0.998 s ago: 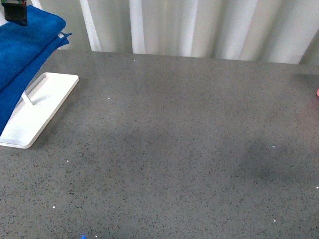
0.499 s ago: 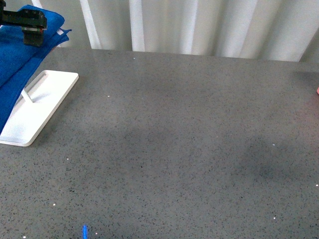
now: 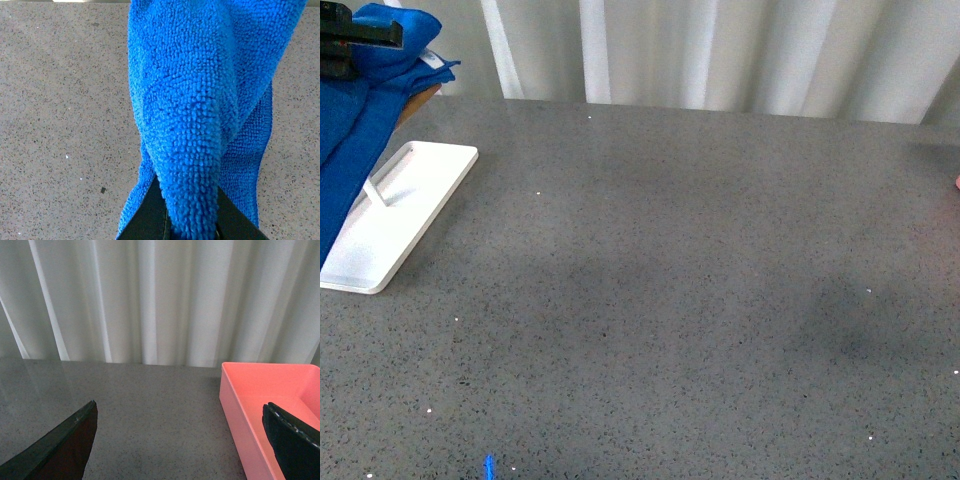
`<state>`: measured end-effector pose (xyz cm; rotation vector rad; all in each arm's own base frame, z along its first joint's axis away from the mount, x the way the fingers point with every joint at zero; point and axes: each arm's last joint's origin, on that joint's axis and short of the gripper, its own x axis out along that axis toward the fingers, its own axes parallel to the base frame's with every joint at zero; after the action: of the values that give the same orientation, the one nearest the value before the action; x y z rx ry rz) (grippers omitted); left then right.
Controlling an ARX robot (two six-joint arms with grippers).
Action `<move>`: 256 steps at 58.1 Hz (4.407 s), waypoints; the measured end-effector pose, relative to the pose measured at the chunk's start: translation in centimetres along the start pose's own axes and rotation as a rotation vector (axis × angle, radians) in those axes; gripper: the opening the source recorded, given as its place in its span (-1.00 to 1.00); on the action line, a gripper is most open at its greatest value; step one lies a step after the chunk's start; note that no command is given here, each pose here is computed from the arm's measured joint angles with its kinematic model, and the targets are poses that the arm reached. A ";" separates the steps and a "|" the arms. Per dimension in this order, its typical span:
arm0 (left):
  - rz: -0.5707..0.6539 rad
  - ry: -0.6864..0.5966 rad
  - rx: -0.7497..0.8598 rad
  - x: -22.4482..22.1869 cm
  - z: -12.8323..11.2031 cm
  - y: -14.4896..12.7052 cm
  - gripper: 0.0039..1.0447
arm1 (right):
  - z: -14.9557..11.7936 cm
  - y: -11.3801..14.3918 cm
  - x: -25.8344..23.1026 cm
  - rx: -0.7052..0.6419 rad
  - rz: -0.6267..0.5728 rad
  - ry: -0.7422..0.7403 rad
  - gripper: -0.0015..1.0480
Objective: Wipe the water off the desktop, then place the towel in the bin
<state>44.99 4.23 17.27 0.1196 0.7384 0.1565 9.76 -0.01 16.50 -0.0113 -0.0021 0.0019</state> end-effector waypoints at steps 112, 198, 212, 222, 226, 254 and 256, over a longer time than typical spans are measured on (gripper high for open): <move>-1.183 -0.445 -0.096 -12.3 -3.4 -20.2 -0.89 | 0.0 0.0 0.0 0.000 0.000 0.000 0.86; -1.338 -0.326 -0.079 -13.5 -5.4 -22.9 -0.89 | 1.9 1.3 9.5 0.071 0.729 0.463 0.86; -1.367 -0.307 -0.116 -14.1 -5.5 -23.5 -0.89 | 1.3 2.3 10.9 0.040 0.825 0.457 0.86; -1.379 -0.302 -0.120 -14.5 -5.6 -23.9 -0.89 | 1.1 3.1 11.7 0.014 0.840 0.452 0.86; -1.383 -0.297 -0.123 -14.5 -5.6 -24.1 -0.89 | 1.1 3.3 12.1 0.014 0.843 0.445 0.86; -1.379 -0.296 -0.138 -14.7 -5.6 -24.2 -0.89 | 0.7 4.8 14.9 0.055 0.844 0.421 0.66; -1.379 -0.295 -0.139 -14.7 -5.5 -24.2 -0.89 | 0.8 5.0 15.1 0.053 0.844 0.414 0.56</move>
<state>32.92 -21.94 18.95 -0.4980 0.3849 -1.1013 24.83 5.04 17.32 0.0413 0.4169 0.8434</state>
